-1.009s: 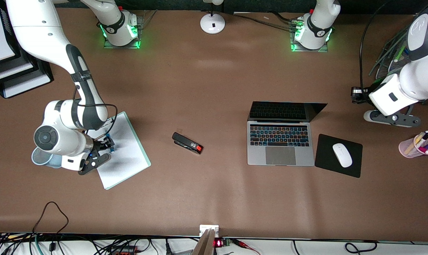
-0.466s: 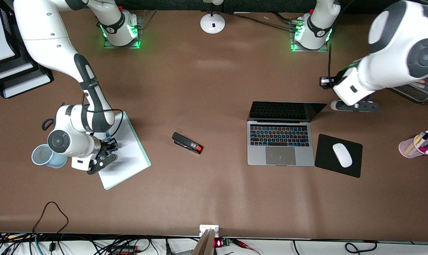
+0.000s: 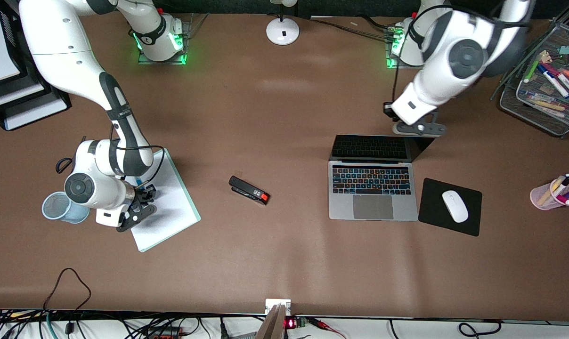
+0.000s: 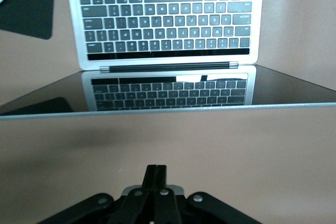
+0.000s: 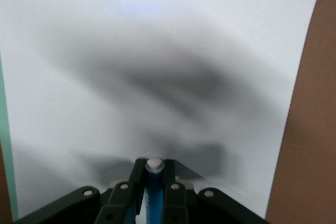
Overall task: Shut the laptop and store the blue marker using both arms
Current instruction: 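Carry the marker to the pen cup while the left gripper reaches the laptop lid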
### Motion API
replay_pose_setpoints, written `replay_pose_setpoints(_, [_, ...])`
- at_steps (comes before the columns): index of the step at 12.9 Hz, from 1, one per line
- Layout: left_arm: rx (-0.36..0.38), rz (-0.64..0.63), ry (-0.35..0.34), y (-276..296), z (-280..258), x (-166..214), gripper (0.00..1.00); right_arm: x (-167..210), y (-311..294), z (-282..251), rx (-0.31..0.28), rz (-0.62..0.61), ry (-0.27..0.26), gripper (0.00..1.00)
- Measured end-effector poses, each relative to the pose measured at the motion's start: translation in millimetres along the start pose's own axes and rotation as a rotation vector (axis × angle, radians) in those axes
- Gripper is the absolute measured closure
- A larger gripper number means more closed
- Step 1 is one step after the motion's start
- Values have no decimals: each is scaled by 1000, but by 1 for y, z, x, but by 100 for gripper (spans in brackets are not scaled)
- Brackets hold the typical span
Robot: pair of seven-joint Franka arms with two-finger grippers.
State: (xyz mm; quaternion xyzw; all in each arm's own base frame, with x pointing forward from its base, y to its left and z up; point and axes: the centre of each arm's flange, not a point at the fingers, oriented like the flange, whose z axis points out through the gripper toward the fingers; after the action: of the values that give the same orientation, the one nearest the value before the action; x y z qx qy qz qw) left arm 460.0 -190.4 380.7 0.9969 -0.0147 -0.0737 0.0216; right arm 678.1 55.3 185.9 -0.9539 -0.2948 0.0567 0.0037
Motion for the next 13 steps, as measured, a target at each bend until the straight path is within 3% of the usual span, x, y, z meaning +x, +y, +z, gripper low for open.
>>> replay_pose_setpoints(3, [-23,-16,59,-8,34,7,99,7,6,-28,-22,3,39,82])
replay_pose_setpoints(6, [-50,-10,128,-8,52,18,99,10,26,-99,-12,-9,52,82])
replay_pose_setpoints(10, [-6,68,256,-6,42,28,99,-18,76,-140,76,-126,154,82])
replay_pose_setpoints(13, [-25,83,323,-5,48,39,99,-47,106,-174,159,-249,216,82])
